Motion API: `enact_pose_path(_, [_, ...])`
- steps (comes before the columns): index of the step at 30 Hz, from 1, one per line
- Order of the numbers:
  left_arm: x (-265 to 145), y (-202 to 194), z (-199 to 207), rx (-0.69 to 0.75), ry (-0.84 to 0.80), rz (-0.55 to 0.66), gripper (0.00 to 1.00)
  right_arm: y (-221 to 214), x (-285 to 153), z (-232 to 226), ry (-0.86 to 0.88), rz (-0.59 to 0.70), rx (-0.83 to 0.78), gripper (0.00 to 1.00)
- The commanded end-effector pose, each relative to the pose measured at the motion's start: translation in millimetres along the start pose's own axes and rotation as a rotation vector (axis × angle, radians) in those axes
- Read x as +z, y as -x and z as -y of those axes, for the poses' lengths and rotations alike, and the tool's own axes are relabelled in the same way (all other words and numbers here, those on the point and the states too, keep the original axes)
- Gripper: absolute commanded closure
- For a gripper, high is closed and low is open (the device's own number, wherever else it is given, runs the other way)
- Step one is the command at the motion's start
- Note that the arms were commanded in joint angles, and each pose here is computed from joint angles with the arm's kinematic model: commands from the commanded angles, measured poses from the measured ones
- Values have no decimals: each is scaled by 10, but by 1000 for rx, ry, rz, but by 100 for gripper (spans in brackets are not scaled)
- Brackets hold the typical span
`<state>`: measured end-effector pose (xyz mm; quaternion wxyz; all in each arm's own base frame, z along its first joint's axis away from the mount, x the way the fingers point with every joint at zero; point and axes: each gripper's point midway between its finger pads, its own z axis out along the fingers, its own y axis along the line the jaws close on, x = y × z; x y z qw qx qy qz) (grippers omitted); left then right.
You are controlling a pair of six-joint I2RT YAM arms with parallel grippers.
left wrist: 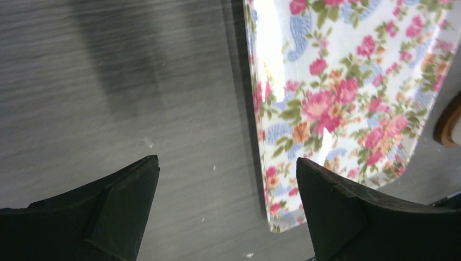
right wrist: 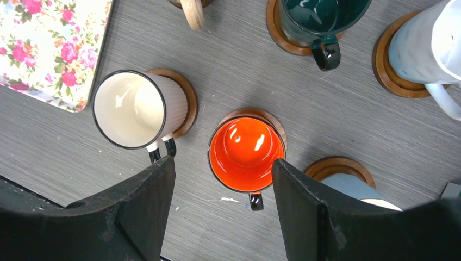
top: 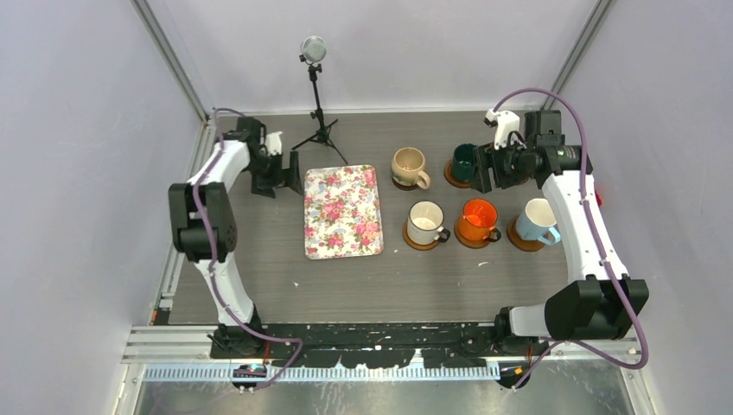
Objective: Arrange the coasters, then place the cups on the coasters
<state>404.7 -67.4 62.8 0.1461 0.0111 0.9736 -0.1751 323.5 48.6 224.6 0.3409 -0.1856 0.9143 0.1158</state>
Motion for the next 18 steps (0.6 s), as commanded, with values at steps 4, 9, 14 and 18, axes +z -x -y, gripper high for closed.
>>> enact_pose_path(4, [-1218, -154, -64, 104, -122, 144, 0, 58, -205, 73, 13, 129, 103, 29])
enact_pose_path(9, [-1607, -382, -295, 117, -72, 215, 0, -181, -238, 413, -32, 137, 208, 29])
enact_pose_path(14, [-1815, -515, -201, 152, -46, 286, 0, -337, -247, 560, -43, 142, 284, 29])
enact_pose_path(18, [-1928, -488, -121, 163, -17, 348, 0, -327, -224, 581, -52, 162, 327, 29])
